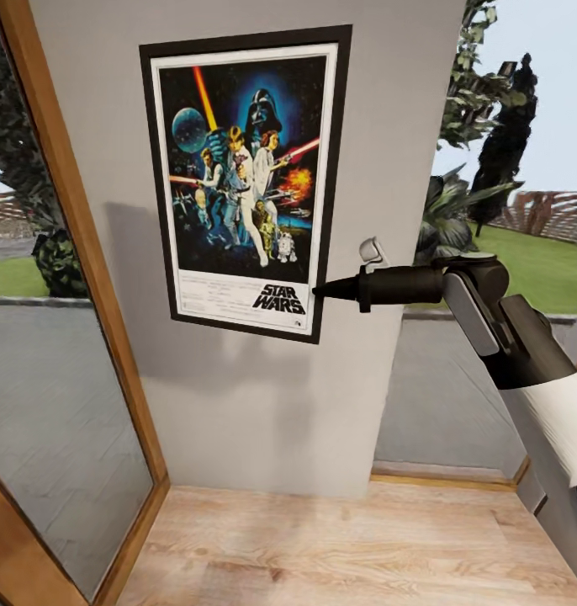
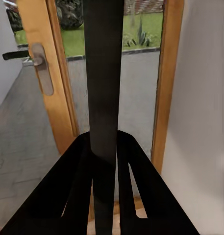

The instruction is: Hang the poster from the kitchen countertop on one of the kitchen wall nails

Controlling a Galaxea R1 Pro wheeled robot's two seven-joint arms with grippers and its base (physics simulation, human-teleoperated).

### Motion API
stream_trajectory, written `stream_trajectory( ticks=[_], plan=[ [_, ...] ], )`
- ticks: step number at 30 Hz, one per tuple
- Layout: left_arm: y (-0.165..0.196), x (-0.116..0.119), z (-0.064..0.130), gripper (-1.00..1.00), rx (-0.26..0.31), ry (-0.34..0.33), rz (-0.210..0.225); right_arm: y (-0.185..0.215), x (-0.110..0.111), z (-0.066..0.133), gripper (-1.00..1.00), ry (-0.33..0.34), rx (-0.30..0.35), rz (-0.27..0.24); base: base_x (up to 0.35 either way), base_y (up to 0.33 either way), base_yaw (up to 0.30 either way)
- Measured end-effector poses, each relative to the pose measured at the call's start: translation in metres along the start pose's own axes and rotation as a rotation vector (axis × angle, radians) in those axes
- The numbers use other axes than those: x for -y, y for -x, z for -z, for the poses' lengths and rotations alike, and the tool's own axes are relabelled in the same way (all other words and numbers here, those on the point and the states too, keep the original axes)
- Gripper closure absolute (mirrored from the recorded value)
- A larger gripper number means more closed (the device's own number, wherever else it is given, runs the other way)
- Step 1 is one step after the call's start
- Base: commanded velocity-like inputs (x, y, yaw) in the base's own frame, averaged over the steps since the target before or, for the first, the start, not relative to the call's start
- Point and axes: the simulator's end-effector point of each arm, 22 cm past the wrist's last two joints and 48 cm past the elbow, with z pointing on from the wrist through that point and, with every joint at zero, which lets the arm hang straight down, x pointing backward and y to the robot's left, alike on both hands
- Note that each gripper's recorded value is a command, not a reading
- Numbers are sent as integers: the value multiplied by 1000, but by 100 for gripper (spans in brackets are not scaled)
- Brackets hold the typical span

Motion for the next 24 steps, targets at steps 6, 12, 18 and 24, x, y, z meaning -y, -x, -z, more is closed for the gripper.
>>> stream_trajectory(
  ticks=[6,12,18,24],
  plan=[
    [0,0,0,-100,0,0,0,0,0,0,100,0,-1,0,232,0,0],
    [0,0,0,-100,0,0,0,0,0,0,100,0,-1,-1,232,0,0],
    [0,0,0,-100,-1,0,0,-1,0,0,100,0,-1,-1,232,0,0],
    [0,0,0,-100,0,0,0,0,0,0,100,1,0,-1,232,0,0]
  ],
)
